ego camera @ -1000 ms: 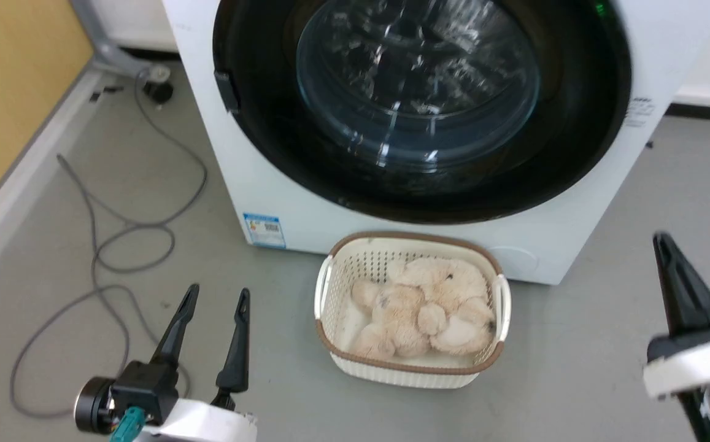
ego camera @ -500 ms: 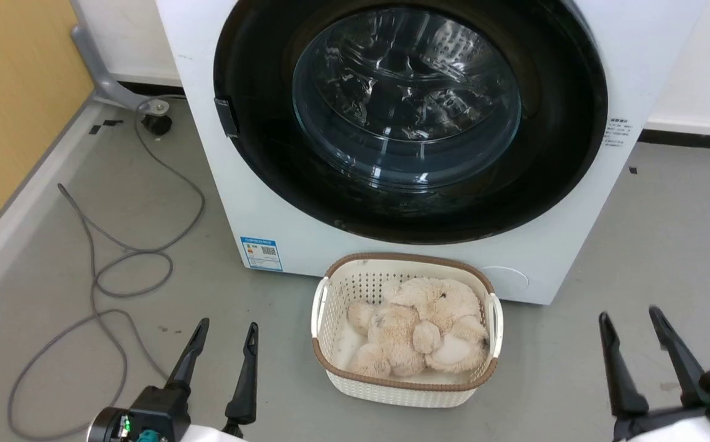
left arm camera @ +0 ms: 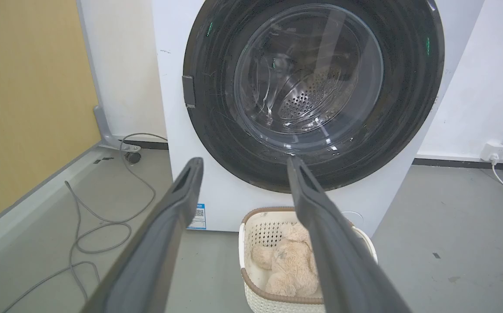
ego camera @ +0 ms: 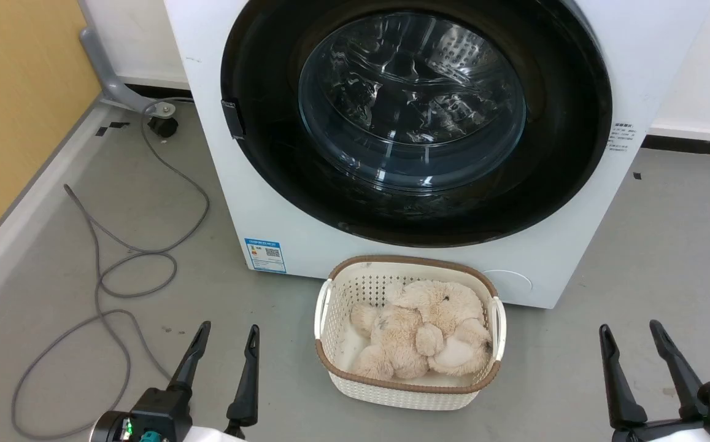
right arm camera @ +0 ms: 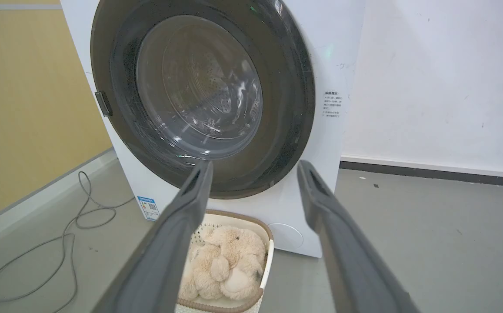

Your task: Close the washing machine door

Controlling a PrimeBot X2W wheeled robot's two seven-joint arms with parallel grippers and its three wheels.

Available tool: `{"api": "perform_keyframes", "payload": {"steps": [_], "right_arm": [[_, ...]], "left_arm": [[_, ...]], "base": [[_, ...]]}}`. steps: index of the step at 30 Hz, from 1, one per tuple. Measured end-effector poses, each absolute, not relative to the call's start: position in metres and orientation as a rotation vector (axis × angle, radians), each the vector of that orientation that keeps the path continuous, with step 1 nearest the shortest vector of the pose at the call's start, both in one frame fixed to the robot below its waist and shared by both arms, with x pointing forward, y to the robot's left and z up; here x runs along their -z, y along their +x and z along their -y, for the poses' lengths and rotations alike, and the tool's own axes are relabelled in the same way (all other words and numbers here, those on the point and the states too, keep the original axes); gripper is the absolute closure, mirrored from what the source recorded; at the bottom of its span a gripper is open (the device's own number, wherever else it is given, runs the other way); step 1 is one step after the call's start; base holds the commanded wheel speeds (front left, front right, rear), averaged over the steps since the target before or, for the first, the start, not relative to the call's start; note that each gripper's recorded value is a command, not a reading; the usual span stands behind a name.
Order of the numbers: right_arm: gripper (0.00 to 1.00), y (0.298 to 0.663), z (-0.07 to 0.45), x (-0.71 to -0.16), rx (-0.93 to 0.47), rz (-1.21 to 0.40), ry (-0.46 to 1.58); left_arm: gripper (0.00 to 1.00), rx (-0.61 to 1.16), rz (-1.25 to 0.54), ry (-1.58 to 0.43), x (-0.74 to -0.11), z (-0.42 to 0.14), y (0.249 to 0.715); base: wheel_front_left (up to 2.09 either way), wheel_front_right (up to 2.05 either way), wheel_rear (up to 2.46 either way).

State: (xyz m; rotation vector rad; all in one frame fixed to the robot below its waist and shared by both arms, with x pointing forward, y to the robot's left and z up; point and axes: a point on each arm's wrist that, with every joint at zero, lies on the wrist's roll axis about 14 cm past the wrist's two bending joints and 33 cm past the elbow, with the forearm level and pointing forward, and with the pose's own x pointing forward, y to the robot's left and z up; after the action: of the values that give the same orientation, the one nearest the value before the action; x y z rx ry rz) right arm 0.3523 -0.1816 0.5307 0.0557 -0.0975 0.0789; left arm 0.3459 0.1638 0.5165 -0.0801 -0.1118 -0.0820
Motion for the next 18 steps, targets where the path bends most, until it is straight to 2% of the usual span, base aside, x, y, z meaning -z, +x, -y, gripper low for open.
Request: {"api": "perform_keyframes", "payload": {"steps": [1, 18], "right_arm": [[1.00, 0.3522, 0.1816, -0.5298, -0.078, 0.095, 0.058], [1.00, 0.3515, 0.1807, -0.5265, -0.081, 0.078, 0.058]], "left_arm": [[1.00, 0.083, 0.113, -0.079, -0.5168, -0.1633, 0.3460], [1.00, 0.085, 0.091, -0.074, -0.5144, -0.1627, 0.3473]], "base": [[0.00, 0.00, 0.00], [0.00, 0.00, 0.00]]}}
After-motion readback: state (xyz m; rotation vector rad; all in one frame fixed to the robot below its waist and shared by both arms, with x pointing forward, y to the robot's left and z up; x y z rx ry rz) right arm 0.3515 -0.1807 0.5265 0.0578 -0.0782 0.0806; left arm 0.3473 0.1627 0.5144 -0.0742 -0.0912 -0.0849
